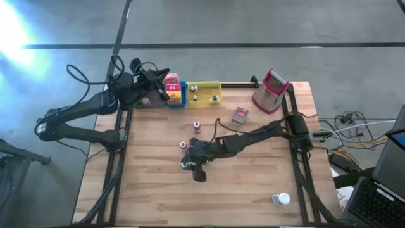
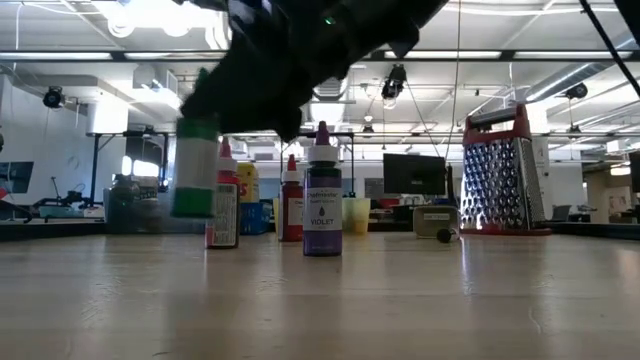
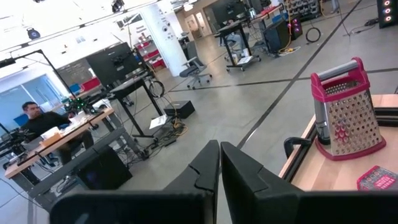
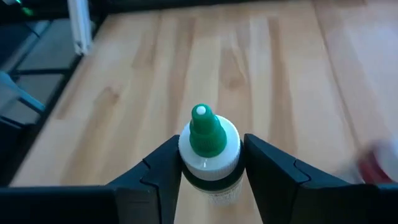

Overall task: Pick & Place Kitchen Items
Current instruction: Move the large green food coloring bottle to the center of the table, then move the white seasoning bottle to the center of the table

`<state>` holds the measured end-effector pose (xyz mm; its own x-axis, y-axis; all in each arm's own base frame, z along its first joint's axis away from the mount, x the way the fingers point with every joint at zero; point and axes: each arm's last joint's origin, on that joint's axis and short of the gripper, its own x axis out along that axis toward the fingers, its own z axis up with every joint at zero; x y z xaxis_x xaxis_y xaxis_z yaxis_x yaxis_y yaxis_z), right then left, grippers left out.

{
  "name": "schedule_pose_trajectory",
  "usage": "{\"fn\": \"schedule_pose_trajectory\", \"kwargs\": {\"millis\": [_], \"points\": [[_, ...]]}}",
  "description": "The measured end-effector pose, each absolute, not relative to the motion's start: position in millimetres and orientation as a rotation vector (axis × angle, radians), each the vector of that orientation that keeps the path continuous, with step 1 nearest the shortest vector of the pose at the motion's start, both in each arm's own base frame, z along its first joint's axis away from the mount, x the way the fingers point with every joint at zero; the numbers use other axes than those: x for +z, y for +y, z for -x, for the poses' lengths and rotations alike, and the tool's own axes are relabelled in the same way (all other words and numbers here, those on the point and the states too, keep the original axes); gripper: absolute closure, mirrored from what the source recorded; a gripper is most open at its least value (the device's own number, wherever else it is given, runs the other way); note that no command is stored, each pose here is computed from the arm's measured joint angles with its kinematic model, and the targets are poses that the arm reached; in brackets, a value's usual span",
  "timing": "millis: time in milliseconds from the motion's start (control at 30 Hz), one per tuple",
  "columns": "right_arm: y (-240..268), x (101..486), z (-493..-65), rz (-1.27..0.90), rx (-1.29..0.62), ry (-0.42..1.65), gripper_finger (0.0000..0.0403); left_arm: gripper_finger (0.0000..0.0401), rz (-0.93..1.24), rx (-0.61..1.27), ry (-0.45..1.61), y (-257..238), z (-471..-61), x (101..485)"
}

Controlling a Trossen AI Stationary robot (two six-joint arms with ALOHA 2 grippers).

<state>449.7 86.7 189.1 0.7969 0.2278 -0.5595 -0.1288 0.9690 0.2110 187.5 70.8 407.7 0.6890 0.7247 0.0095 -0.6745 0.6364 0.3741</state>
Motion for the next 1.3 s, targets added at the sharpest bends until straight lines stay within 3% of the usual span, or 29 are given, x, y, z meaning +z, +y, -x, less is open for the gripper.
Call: {"fn": "schedule_pose_trajectory", "kwargs": {"millis": [500, 1300], "points": [[89, 165, -463, -0.136, 0.204, 0.648, 0.0248, 0.0379, -0.369, 0.797, 0.171, 72, -191, 404], [87, 169, -459, -0.070, 0.213, 0.646, 0.0130, 0.0379, -0.369, 0.797, 0.172, 72, -191, 404]]}}
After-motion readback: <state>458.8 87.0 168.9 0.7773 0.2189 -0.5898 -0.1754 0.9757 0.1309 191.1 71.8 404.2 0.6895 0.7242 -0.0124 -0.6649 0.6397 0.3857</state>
